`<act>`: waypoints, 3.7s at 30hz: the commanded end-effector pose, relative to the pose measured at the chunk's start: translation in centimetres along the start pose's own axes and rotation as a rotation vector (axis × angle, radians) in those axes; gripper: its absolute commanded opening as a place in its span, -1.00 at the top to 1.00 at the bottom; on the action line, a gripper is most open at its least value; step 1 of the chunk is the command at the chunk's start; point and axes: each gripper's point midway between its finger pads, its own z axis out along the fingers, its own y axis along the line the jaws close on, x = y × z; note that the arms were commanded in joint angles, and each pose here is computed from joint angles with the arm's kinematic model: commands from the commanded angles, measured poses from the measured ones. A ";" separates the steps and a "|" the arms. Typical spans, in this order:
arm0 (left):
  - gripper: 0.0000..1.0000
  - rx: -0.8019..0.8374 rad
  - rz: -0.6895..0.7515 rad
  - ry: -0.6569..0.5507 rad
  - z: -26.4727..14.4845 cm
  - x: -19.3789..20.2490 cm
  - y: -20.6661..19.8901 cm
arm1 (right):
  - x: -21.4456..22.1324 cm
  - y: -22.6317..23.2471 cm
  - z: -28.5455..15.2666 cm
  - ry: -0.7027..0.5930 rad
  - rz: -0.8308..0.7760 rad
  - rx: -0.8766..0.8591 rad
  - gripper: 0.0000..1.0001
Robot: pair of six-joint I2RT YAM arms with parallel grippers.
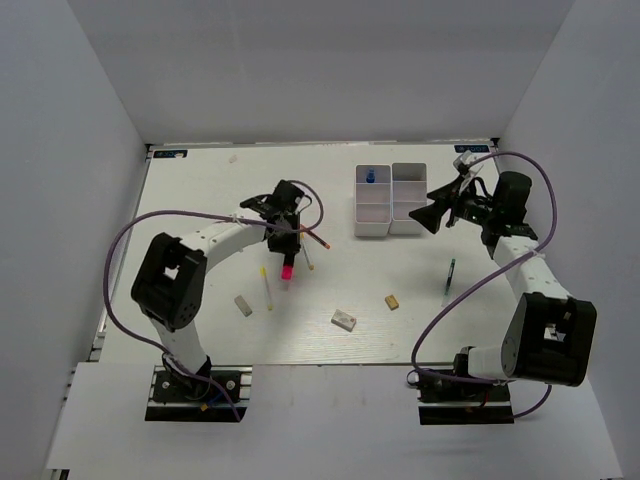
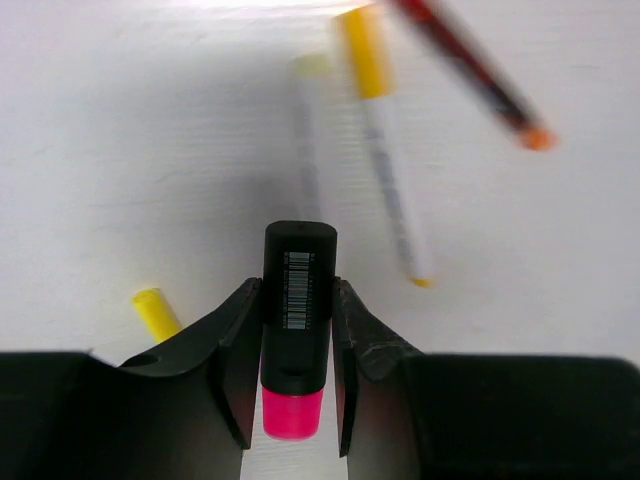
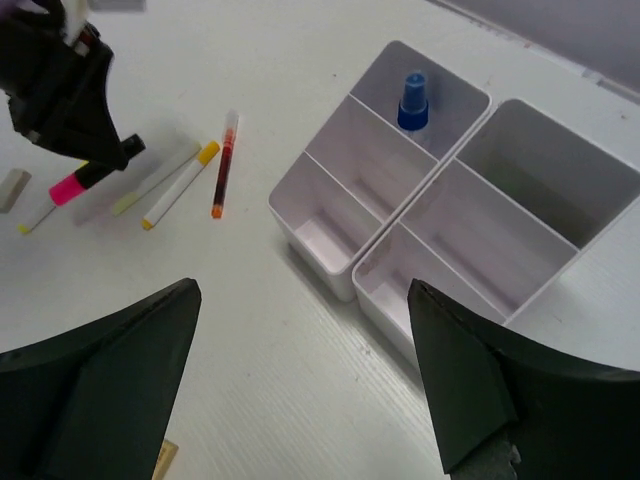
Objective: Sort the stationery into containers
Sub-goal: Pick up the pen from the center of the board, then place the pen in the storage box, then pick up the pen from the center of the board.
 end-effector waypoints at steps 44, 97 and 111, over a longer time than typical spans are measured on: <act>0.68 1.120 0.205 -1.154 -13.4 -27.1 -31.3 | 5.6 -1.1 -6.4 0.086 0.255 0.221 1.00; -0.18 0.891 0.212 -1.201 -11.5 -29.3 -30.8 | 6.7 0.4 -6.5 0.106 0.290 0.165 0.06; -0.99 0.623 0.143 -0.985 -22.4 -18.9 -15.5 | 9.3 -1.2 -9.1 0.377 0.302 0.282 -0.81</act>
